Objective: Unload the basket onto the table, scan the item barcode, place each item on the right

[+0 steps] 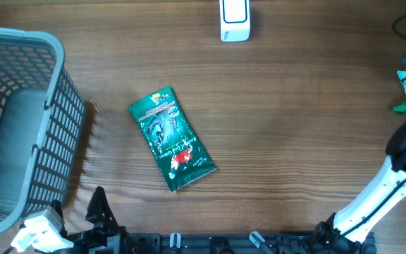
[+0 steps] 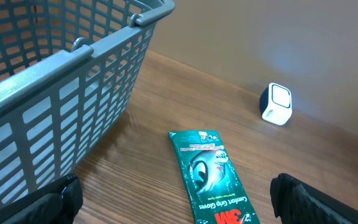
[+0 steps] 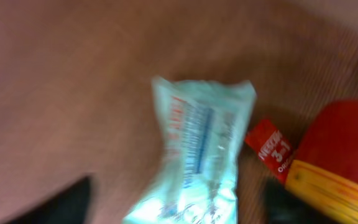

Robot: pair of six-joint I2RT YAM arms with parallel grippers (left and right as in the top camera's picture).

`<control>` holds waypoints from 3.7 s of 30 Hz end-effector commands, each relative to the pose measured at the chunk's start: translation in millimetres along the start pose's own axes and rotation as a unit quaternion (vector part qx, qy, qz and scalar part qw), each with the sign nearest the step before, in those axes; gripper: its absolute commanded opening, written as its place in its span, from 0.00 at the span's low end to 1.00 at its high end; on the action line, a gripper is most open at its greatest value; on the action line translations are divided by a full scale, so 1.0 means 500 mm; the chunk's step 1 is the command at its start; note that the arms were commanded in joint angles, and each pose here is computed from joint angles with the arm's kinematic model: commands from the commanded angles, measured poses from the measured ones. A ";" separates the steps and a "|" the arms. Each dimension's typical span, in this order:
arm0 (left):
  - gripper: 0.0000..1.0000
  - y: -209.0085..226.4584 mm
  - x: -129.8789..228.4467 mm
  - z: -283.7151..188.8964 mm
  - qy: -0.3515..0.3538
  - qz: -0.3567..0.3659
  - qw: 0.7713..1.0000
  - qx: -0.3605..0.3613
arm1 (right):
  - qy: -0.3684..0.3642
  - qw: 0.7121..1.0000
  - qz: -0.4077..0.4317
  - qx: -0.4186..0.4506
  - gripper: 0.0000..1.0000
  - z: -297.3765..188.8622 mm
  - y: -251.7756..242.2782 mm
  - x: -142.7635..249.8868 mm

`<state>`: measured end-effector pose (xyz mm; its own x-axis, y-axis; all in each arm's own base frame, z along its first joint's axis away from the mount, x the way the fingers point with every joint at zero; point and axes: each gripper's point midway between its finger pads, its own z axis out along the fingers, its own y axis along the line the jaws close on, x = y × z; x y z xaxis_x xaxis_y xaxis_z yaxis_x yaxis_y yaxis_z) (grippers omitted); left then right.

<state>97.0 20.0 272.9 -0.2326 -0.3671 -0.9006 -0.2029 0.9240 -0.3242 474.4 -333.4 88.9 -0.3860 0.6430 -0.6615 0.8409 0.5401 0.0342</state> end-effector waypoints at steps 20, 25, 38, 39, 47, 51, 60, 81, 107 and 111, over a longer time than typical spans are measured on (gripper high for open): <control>1.00 0.002 -0.001 0.000 -0.002 -0.004 1.000 -0.004 | 0.170 0.593 -0.594 -0.517 1.00 -0.799 0.451 0.936; 1.00 0.002 -0.001 0.000 -0.002 -0.004 1.000 -0.004 | 0.164 0.600 -0.613 -0.487 0.97 -0.747 0.470 1.018; 1.00 0.002 -0.001 0.000 -0.002 -0.004 1.000 -0.004 | 0.270 0.575 -0.606 -0.479 0.30 -0.705 0.426 1.160; 1.00 0.002 -0.001 0.000 -0.002 -0.004 1.000 -0.004 | 0.271 0.582 -0.601 -0.476 0.05 -0.707 0.429 1.158; 1.00 0.002 -0.001 0.000 -0.002 -0.004 1.000 -0.004 | 0.206 0.720 -0.482 -0.455 0.05 -0.792 0.450 0.845; 1.00 0.002 -0.001 0.000 -0.002 -0.004 1.000 -0.004 | 0.032 0.821 -0.486 -0.297 0.04 -0.767 0.359 0.632; 1.00 0.002 -0.001 0.000 -0.002 -0.004 1.000 -0.004 | 0.035 0.872 -0.455 -0.174 0.05 -0.717 0.273 0.600; 1.00 0.002 -0.001 0.000 -0.002 -0.004 1.000 -0.004 | 0.290 0.935 0.172 0.113 0.04 -0.750 0.080 0.730; 1.00 0.002 -0.001 0.000 -0.002 -0.004 1.000 -0.004 | 0.333 0.942 -0.041 0.027 0.10 -0.627 0.180 0.762; 1.00 0.002 -0.001 0.000 -0.002 -0.004 1.000 -0.004 | 0.336 0.940 -0.045 0.041 0.60 -0.612 0.166 0.766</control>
<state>97.0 20.0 272.8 -0.2330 -0.3671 -0.9005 -0.2030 0.9240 -0.3242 285.8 126.2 79.8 -0.5642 0.8241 -0.0507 0.8257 0.5632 -0.0328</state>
